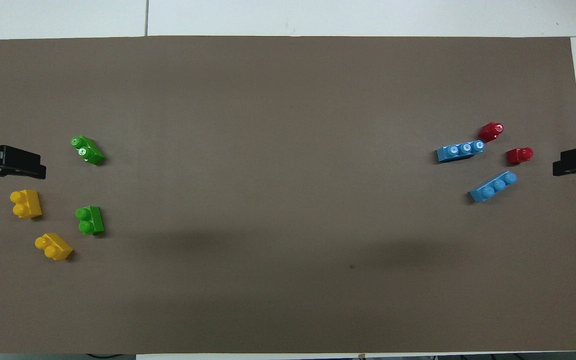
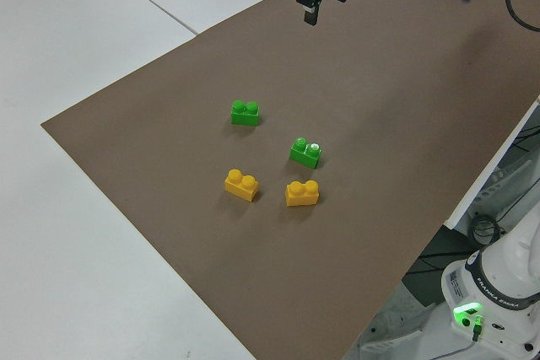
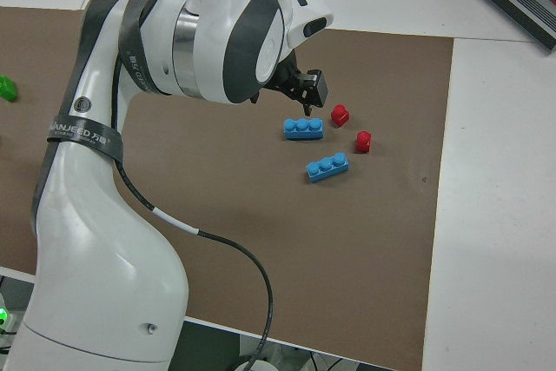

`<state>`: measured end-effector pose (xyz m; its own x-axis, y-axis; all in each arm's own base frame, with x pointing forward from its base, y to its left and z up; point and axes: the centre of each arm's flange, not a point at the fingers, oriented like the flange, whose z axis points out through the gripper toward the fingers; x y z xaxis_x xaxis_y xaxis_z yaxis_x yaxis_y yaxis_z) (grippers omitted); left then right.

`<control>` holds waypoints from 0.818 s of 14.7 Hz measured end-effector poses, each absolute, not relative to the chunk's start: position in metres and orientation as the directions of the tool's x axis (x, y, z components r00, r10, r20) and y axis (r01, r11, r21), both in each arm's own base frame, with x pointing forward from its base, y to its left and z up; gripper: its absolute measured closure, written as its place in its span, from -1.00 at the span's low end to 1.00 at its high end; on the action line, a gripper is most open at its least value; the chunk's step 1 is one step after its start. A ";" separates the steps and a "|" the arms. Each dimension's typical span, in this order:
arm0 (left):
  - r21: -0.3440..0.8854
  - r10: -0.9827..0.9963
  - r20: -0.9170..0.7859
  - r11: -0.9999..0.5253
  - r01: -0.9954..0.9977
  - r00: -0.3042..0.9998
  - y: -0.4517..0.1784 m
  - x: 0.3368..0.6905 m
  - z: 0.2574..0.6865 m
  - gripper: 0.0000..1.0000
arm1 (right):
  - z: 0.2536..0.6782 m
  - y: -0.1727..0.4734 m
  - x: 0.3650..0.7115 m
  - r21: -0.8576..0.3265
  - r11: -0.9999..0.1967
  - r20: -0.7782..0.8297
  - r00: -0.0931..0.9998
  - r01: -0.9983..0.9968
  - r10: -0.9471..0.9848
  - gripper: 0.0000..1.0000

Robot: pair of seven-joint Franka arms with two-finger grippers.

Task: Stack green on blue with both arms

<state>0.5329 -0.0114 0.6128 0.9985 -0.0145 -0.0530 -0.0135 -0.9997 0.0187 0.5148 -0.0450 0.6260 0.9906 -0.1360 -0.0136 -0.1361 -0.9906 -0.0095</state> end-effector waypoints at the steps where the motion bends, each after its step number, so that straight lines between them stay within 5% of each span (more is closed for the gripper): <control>1: 0.019 -0.015 -0.053 -1.000 -0.014 0.998 -0.011 0.532 0.613 -1.00 | 0.627 -0.045 0.514 -0.009 -0.991 -0.012 0.991 -0.136 -0.136 -1.00; 12: 0.019 -0.015 -0.048 -1.000 -0.014 0.999 -0.011 0.530 0.617 -1.00 | 0.628 -0.045 0.513 -0.009 -0.991 -0.009 0.991 -0.136 -0.136 -1.00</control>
<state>0.5303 -0.0107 0.6169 0.9988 -0.0145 -0.0478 -0.0136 -0.9997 0.0188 0.5134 -0.0446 0.6284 0.9907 -0.1357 -0.0092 -0.1357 -0.9907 -0.0095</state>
